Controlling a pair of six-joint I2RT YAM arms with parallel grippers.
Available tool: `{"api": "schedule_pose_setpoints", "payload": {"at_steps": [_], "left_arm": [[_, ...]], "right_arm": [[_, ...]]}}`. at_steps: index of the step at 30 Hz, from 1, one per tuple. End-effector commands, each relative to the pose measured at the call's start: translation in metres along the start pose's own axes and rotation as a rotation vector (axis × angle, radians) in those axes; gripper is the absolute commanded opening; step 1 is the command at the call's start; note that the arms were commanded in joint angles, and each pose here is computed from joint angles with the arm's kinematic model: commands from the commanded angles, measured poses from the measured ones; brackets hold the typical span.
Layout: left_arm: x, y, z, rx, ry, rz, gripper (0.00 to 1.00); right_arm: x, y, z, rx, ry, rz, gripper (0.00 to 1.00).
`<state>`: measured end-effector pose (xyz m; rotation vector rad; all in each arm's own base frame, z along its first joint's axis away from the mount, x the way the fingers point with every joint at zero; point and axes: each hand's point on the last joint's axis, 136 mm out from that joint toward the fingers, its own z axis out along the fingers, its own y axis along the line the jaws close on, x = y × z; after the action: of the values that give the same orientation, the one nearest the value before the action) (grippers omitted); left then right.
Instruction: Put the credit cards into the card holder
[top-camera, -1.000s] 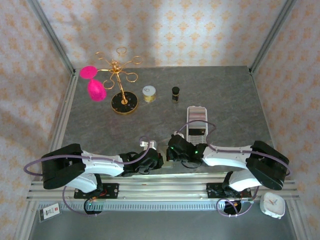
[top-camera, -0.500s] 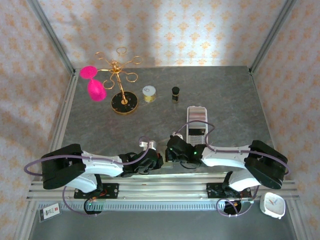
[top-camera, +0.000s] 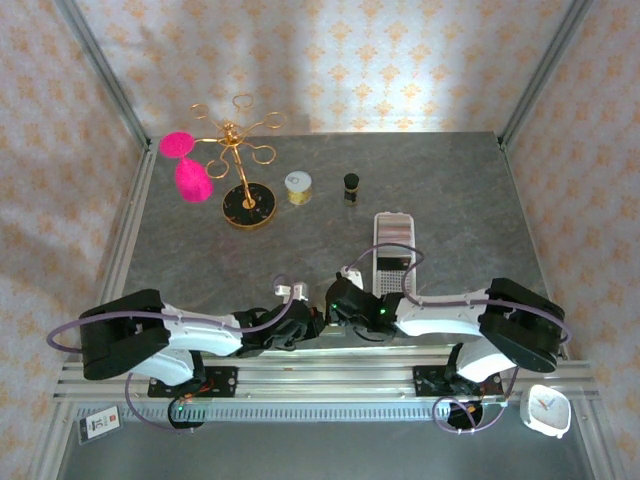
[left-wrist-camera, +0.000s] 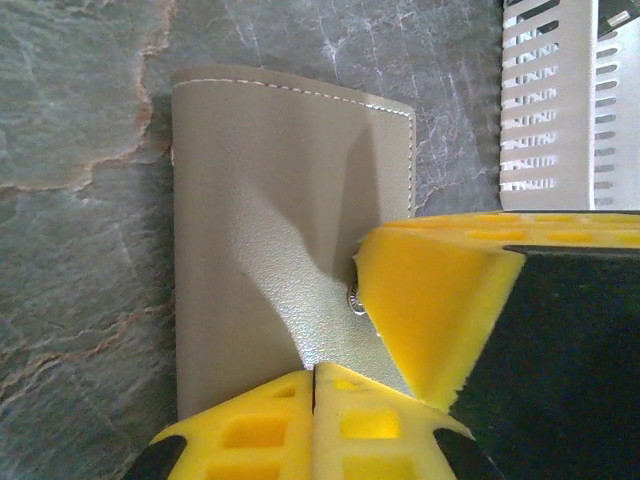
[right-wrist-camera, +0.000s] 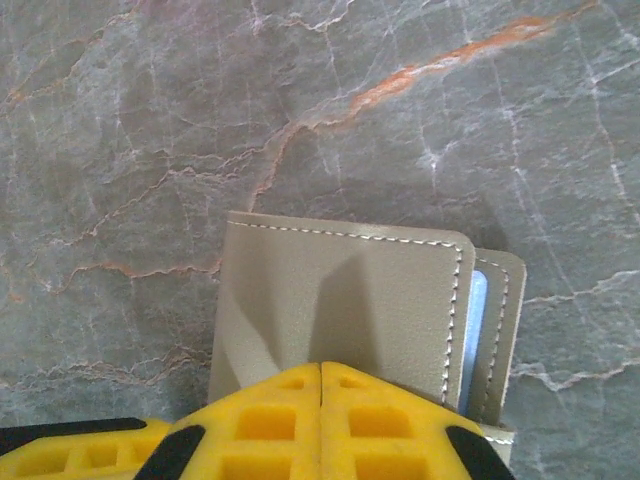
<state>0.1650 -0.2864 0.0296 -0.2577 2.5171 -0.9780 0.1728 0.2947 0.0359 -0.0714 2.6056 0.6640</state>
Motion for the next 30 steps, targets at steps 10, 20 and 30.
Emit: {"api": "schedule_pose_setpoints", "payload": {"at_steps": [10, 20, 30], "left_arm": [[0.004, 0.023, -0.010, -0.003, -0.006, -0.053, 0.00], [-0.010, 0.034, -0.020, 0.006, -0.062, -0.128, 0.00], [-0.032, 0.047, -0.041, -0.033, -0.152, -0.171, 0.00]], "right_arm": [[0.068, -0.065, 0.007, 0.227, 0.175, -0.040, 0.00], [0.083, -0.072, 0.006, 0.231, 0.154, -0.133, 0.00], [0.098, -0.101, 0.005, 0.418, 0.174, -0.222, 0.00]]}}
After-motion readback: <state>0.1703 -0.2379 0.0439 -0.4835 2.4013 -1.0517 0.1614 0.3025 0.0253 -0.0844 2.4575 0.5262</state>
